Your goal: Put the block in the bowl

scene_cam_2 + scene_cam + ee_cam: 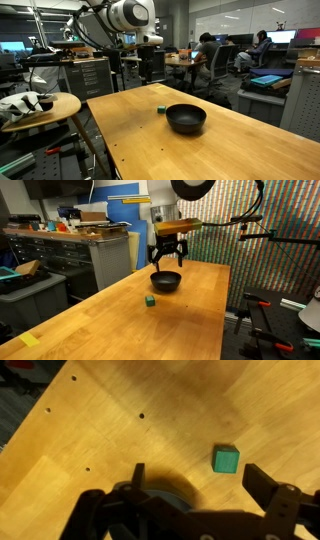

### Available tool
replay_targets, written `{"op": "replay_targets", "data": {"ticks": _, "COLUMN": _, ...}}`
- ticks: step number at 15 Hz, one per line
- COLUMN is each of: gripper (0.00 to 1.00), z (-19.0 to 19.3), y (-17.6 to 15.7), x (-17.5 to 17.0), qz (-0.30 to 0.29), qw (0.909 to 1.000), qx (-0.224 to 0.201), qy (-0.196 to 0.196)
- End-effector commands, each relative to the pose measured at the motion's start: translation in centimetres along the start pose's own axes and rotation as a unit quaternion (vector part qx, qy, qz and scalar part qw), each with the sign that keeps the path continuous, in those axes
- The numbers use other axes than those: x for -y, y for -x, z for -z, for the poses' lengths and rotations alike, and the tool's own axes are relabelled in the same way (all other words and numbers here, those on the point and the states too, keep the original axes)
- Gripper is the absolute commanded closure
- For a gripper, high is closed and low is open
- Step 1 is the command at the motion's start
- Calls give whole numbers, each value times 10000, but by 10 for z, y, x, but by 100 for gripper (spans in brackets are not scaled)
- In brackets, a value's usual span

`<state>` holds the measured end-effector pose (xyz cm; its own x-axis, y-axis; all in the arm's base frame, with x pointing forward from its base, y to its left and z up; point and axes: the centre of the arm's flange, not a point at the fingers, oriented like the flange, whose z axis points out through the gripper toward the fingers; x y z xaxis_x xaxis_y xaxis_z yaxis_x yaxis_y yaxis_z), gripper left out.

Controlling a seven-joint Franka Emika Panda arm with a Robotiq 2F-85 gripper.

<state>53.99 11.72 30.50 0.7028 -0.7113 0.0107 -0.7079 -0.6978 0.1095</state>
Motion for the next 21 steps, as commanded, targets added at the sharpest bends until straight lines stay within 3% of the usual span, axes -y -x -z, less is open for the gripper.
{"op": "replay_targets", "data": {"ticks": 1, "gripper": 0, "z": -31, "y": -22, "x": 37, "qz": -401, "qw": 9988, "qx": -289, "qy": -27}}
{"op": "replay_targets", "data": {"ticks": 10, "gripper": 0, "z": -97, "y": -48, "x": 91, "qz": -320, "qw": 9983, "qx": -466, "qy": -115}}
{"op": "replay_targets", "data": {"ticks": 20, "gripper": 0, "z": -144, "y": -52, "x": 107, "qz": -189, "qw": 9994, "qx": -279, "qy": 32}}
{"op": "replay_targets", "data": {"ticks": 21, "gripper": 22, "z": -147, "y": -52, "x": 107, "qz": -197, "qw": 9995, "qx": -255, "qy": 44}}
